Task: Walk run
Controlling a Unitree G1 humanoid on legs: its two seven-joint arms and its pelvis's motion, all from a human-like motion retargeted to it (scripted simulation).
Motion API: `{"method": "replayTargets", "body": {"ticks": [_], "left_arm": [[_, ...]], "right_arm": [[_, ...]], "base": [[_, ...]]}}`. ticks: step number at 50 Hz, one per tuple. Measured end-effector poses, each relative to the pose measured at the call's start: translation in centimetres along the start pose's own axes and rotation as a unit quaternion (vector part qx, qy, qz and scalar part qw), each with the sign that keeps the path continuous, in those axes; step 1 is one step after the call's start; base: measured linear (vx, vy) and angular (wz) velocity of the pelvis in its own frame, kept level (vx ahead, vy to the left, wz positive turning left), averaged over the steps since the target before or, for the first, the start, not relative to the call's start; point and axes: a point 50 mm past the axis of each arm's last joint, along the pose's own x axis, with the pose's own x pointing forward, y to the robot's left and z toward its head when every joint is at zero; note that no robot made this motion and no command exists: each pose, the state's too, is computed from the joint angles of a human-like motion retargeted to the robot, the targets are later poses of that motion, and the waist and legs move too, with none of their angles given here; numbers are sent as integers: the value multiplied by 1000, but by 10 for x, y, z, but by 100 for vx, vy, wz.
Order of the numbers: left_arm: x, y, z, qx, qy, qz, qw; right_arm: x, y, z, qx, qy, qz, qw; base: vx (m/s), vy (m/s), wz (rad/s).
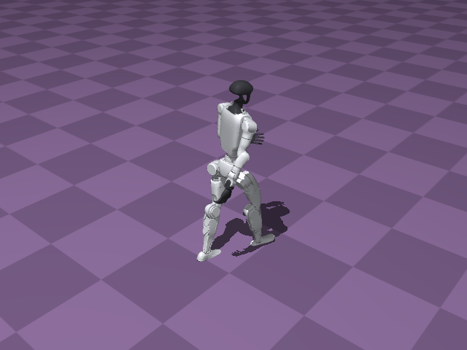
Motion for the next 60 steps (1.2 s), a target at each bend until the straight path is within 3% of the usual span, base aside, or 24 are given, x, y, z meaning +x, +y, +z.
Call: {"method": "replayTargets", "body": {"ticks": [8, 15, 22, 30, 37, 45, 51, 60], "left_arm": [[-15, -19, -35, -58, 50, -11, 997], [-23, -10, -30, -26, 45, -16, 999], [-32, -7, -33, -34, 45, 10, 998], [-40, -9, -42, -65, 48, 36, 996], [-48, -1, -47, -66, 58, 61, 994], [-44, 14, -39, -61, 53, 78, 994], [-20, 16, -17, -22, 31, 39, 999], [1, 9, 5, 29, 4, -19, 999]], "right_arm": [[-6, -34, 37, 55, -36, -46, 997], [-41, -86, 147, -33, -176, -150, 972], [-112, -108, 260, -93, -359, -199, 907], [-168, -108, 313, -109, -493, -217, 835], [-116, -95, 269, -145, -401, -214, 879], [-24, -62, 110, -132, -97, -181, 970], [-6, -35, 31, -51, 12, -119, 992], [-2, -12, -14, -19, 76, -65, 995]], "base": [[80, -40, 46], [64, -40, 13], [58, -29, -61], [77, -22, -40], [93, -11, -44], [95, -7, 10], [74, -12, 19], [60, -24, 60]]}}
